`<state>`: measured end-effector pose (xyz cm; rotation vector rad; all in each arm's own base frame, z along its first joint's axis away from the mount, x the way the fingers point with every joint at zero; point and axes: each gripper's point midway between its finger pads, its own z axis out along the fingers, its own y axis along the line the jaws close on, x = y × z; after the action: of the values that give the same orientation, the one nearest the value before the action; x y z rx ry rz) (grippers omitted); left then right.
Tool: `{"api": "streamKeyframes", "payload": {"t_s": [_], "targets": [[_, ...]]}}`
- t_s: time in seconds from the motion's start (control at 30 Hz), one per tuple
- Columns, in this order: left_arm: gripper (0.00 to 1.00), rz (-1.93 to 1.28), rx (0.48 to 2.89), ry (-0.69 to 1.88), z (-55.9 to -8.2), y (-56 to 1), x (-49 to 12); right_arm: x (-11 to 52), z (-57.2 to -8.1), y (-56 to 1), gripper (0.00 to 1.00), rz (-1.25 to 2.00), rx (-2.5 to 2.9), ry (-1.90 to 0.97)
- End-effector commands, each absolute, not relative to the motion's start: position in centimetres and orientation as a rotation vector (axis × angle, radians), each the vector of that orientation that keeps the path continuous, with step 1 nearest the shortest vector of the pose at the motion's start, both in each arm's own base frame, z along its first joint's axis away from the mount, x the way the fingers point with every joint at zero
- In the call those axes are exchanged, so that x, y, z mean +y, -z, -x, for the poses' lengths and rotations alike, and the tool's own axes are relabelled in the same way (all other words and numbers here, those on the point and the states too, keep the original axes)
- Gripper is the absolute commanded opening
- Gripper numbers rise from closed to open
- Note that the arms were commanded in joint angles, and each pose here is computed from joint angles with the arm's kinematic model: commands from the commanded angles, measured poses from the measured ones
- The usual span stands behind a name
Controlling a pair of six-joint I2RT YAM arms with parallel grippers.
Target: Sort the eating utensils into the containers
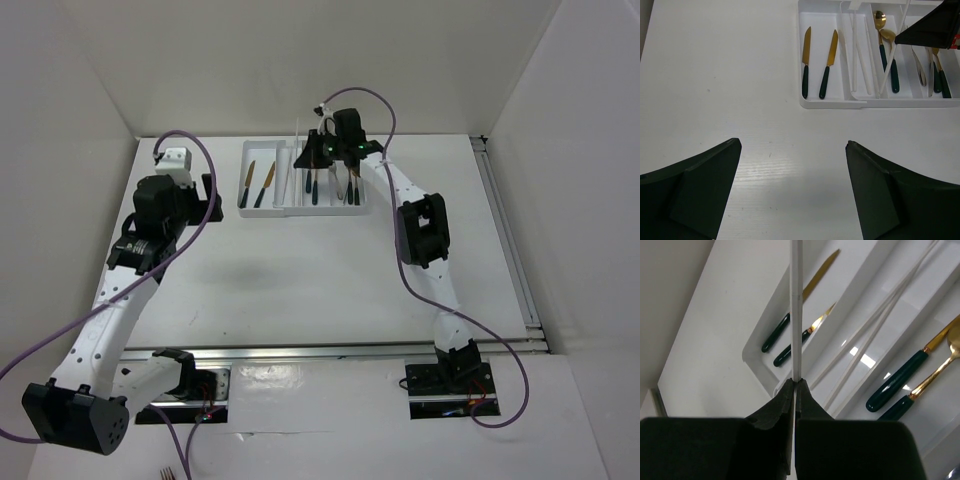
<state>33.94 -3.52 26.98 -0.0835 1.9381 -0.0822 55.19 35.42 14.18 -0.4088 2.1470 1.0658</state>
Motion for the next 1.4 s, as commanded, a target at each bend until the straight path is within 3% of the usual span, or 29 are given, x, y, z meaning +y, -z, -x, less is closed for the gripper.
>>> {"api": "streamKeyframes", "payload": {"t_s": [0.0, 0.47, 0.5, 0.57, 0.67, 0.8, 0.9, 0.93, 1.03, 1.07, 1.13, 1.17, 1.37], "targets": [[1.00, 0.094, 1.854, 0.041, -34.0, -30.2, -2.6, 36.5, -57.4, -17.3, 0.00, 0.433, 1.974, -1.064], [1.00, 0.110, 1.852, 0.020, -33.5, -30.8, -2.1, 37.5, -57.5, -11.5, 0.00, 0.478, 2.028, -1.025], [1.00, 0.110, 1.852, 0.020, -33.5, -30.8, -2.1, 37.4, -57.3, -10.3, 0.04, 0.475, 2.051, -1.025], [1.00, 0.109, 1.861, 0.018, -33.4, -30.6, -2.1, 37.4, -57.4, -10.2, 0.30, 0.484, 2.047, -1.020], [1.00, 0.094, 1.885, 0.032, -33.3, -29.9, -2.4, 37.2, -56.9, -9.3, 0.37, 0.479, 2.076, -1.019], [1.00, 0.061, 1.920, 0.071, -33.0, -28.7, -3.2, 36.5, -56.1, -11.9, 0.47, 0.495, 2.044, -0.987], [1.00, -0.011, 1.968, 0.117, -32.5, -27.1, -4.3, 35.4, -55.1, -15.3, 0.49, 0.525, 2.003, -0.933], [1.00, -0.012, 1.981, 0.116, -32.4, -26.5, -4.3, 33.9, -55.1, -18.4, 0.49, 0.507, 1.967, -0.920], [1.00, 0.037, 2.040, 0.141, -32.3, -23.6, -4.5, 30.1, -54.2, -19.1, 0.49, 0.475, 2.011, -0.845], [1.00, 0.037, 2.056, 0.139, -32.1, -22.8, -4.5, 28.6, -53.8, -22.0, 0.50, 0.503, 1.960, -0.781], [1.00, 0.056, 2.101, 0.128, -31.8, -20.7, -4.3, 25.6, -52.7, -21.0, 0.50, 0.491, 2.020, -0.670], [1.00, 0.066, 2.104, 0.133, -31.8, -20.3, -4.3, 23.3, -52.2, -23.8, 0.50, 0.511, 1.961, -0.615], [1.00, 0.089, 2.140, 0.085, -31.6, -17.3, -3.6, 14.0, -47.4, -21.1, 0.55, 0.503, 2.039, -0.415]]}}
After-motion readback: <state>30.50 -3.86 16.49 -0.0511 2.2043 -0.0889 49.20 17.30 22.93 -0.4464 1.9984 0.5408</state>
